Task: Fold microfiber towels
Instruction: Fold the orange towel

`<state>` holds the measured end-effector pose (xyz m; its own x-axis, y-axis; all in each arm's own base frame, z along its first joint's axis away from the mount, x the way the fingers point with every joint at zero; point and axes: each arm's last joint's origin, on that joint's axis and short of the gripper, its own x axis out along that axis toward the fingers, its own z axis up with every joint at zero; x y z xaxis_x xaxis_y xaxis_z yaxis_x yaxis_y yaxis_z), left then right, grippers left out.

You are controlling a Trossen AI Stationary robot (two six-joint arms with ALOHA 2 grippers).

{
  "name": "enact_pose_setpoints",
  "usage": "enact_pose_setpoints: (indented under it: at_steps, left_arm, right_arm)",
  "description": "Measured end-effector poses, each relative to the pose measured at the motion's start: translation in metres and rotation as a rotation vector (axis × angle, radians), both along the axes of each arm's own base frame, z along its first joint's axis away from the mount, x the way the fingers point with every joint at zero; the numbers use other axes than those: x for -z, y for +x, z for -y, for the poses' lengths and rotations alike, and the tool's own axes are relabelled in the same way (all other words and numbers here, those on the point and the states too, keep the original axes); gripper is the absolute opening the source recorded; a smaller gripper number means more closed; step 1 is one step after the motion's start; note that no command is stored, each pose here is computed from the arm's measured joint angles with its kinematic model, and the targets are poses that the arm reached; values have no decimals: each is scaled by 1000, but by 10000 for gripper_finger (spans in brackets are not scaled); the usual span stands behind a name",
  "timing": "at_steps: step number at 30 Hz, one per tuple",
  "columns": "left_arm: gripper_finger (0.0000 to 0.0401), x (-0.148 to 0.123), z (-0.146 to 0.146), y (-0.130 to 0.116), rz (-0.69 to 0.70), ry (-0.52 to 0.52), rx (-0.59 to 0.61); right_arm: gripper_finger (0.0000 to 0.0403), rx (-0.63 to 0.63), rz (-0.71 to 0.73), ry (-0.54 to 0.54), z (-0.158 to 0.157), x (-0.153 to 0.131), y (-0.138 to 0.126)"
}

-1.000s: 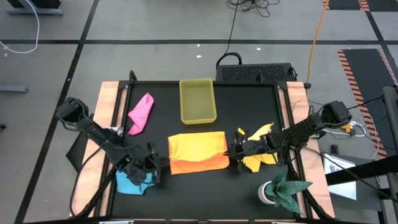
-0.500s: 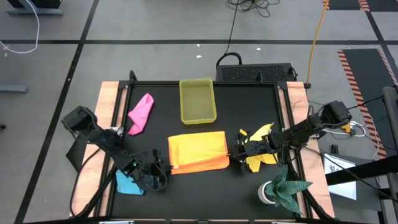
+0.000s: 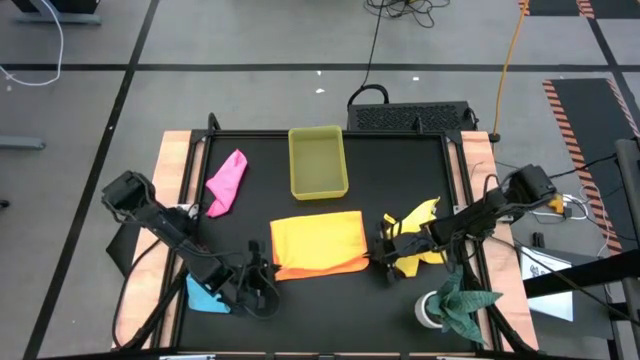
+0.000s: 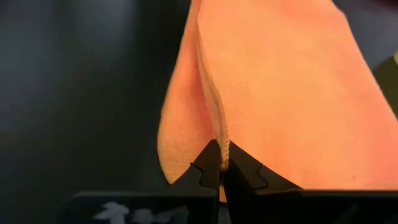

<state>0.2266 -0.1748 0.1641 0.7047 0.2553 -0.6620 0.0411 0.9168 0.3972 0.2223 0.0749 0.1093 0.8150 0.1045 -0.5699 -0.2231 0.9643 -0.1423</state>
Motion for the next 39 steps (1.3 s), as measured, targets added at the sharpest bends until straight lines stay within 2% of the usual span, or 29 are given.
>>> enact_pose_setpoints:
  at_steps: [4,10,14,19,26,28,31,35,39]
  left_arm:
    - [5,3,1,2,-52,-71,22]
    - [5,32,4,6,-165,-54,38]
    - [25,46,2,9,-220,-66,15]
    - [71,37,0,8,-199,-102,-8]
    - [142,0,-2,3,-112,-223,18]
    - [149,-4,-1,5,-80,-252,22]
    - [151,0,-1,7,-88,-230,38]
    - [152,14,-8,16,-106,-230,-41]
    - [152,23,-12,25,-134,-326,-79]
  right_arm:
    - [0,0,-14,-5,0,4,0]
    - [0,0,1,1,-1,2,1]
    - [0,1,22,8,-1,0,2]
    - [0,-1,28,9,-1,0,3]
    - [0,0,40,18,-2,-1,3]
    - [0,0,45,21,-2,-2,3]
    - [0,-1,52,21,-2,-2,4]
    - [0,-2,62,25,-2,-3,4]
    - [0,-5,72,25,-2,-4,5]
